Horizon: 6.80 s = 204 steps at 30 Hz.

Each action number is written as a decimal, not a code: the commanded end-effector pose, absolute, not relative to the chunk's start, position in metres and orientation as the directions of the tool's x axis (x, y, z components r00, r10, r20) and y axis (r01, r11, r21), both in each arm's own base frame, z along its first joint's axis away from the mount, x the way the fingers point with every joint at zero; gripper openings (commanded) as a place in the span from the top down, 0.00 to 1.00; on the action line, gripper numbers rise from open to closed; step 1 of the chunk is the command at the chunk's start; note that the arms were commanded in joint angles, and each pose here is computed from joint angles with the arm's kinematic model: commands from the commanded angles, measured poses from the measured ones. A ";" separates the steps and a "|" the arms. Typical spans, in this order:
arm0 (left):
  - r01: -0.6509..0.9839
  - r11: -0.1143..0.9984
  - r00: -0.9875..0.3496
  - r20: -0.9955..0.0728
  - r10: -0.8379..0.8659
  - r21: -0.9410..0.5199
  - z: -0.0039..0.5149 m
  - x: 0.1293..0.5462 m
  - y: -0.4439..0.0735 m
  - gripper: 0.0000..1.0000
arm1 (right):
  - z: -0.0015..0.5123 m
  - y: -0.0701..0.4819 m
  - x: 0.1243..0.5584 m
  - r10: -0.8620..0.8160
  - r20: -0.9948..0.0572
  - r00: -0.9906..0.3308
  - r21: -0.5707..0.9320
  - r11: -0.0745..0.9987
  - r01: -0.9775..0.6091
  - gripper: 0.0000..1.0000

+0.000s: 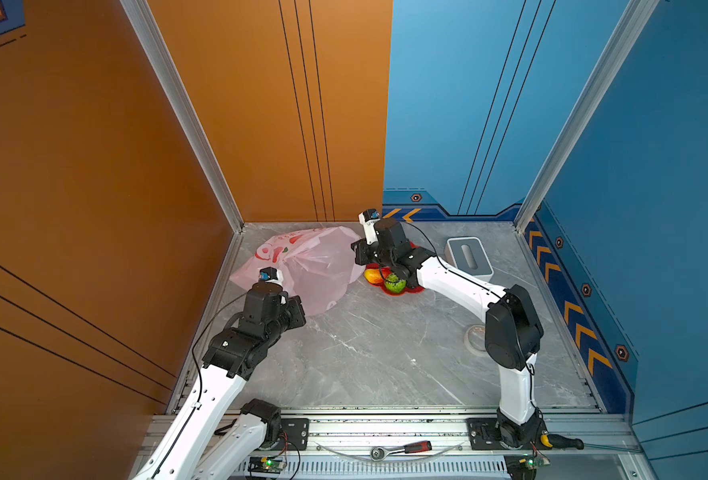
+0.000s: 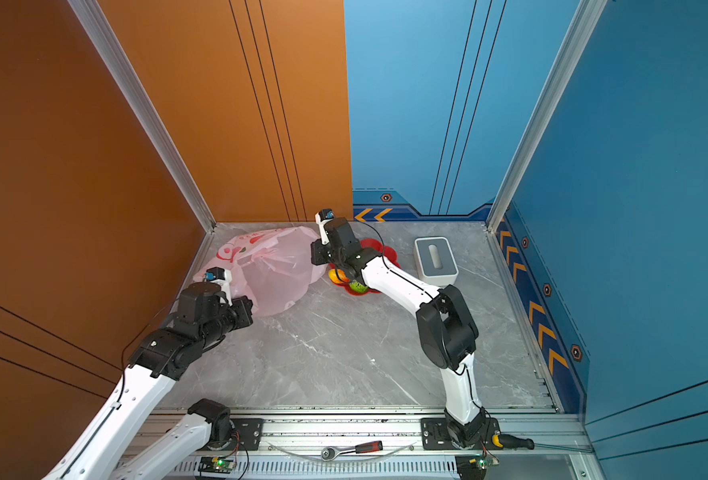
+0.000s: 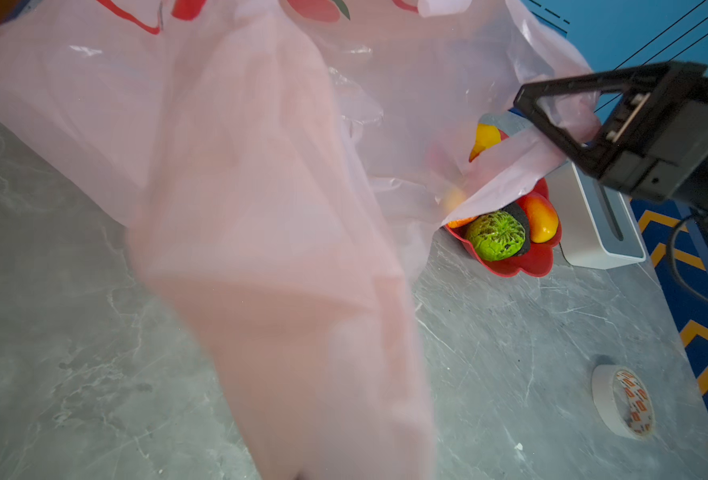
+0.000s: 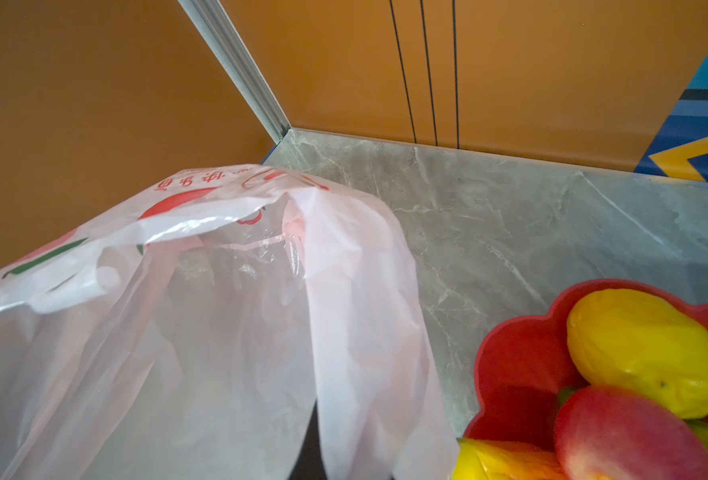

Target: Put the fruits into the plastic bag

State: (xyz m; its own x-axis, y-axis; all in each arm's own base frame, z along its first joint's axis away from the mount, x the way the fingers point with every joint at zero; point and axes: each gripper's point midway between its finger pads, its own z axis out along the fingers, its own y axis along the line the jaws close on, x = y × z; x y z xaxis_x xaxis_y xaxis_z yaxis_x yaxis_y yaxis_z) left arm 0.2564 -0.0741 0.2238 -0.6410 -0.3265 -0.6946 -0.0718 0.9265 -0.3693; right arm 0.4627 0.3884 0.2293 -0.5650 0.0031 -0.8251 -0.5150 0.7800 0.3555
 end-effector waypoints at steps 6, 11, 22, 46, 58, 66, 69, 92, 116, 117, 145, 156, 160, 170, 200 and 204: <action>0.011 0.909 -0.679 -0.670 -0.299 -0.417 0.212 0.252 -0.113 1.00 | 0.225 0.368 0.486 0.040 -0.815 -0.578 0.372 0.801 -0.469 0.81; 0.047 0.897 -0.688 -0.665 -0.291 -0.440 0.212 0.257 -0.133 1.00 | 0.238 0.347 0.487 0.096 -0.789 -0.607 0.437 0.782 -0.445 0.17; 0.072 0.891 -0.686 -0.671 -0.282 -0.448 0.210 0.265 -0.149 1.00 | 0.308 0.249 0.446 0.204 -0.733 -0.649 0.516 0.789 -0.334 0.00; 0.102 0.865 -0.650 -0.690 -0.316 -0.492 0.220 0.250 -0.144 1.00 | 0.209 0.198 0.396 0.285 -0.378 -0.881 0.583 0.812 0.013 0.00; 0.109 0.868 -0.642 -0.701 -0.311 -0.485 0.225 0.254 -0.147 1.00 | 0.174 0.242 0.468 0.284 -0.268 -0.921 0.547 0.831 0.097 0.07; 0.130 0.863 -0.628 -0.714 -0.309 -0.488 0.234 0.253 -0.148 1.00 | 0.138 0.261 0.478 0.309 -0.203 -0.929 0.508 0.845 0.170 0.08; 0.132 0.863 -0.628 -0.715 -0.307 -0.487 0.236 0.252 -0.148 1.00 | 0.130 0.263 0.483 0.323 -0.195 -0.926 0.501 0.844 0.189 0.09; 0.154 0.870 -0.626 -0.727 -0.282 -0.469 0.240 0.254 -0.151 1.00 | 0.100 0.277 0.510 0.369 -0.212 -0.905 0.464 0.853 0.239 0.14; 0.153 0.866 -0.609 -0.736 -0.296 -0.475 0.243 0.252 -0.145 1.00 | 0.118 0.271 0.505 0.355 -0.313 -0.881 0.395 0.892 0.220 0.49; 0.153 0.866 -0.608 -0.736 -0.297 -0.475 0.243 0.252 -0.145 1.00 | 0.120 0.268 0.503 0.354 -0.318 -0.879 0.392 0.894 0.218 0.49; 0.166 0.865 -0.613 -0.737 -0.285 -0.473 0.252 0.253 -0.148 1.00 | 0.295 0.238 0.453 0.406 -0.392 -0.825 0.769 0.637 -0.052 0.50; 0.178 0.852 -0.621 -0.728 -0.290 -0.492 0.253 0.253 -0.153 1.00 | 0.315 0.320 0.393 0.195 -0.395 -0.898 0.806 0.542 -0.238 0.51; 0.177 0.847 -0.620 -0.725 -0.299 -0.501 0.254 0.253 -0.154 1.00 | 0.289 0.344 0.388 0.145 -0.364 -0.920 0.798 0.558 -0.228 0.51; 0.178 0.840 -0.621 -0.721 -0.308 -0.512 0.253 0.254 -0.156 1.00 | 0.225 0.395 0.387 0.038 -0.306 -0.951 0.761 0.610 -0.220 0.54; 0.199 0.808 -0.645 -0.695 -0.318 -0.555 0.243 0.261 -0.179 1.00 | 0.109 0.481 0.428 0.132 -0.186 -0.974 0.732 0.680 -0.048 0.38; 0.196 0.808 -0.646 -0.693 -0.320 -0.555 0.242 0.261 -0.178 1.00 | 0.119 0.488 0.426 0.127 -0.200 -0.972 0.748 0.661 -0.068 0.27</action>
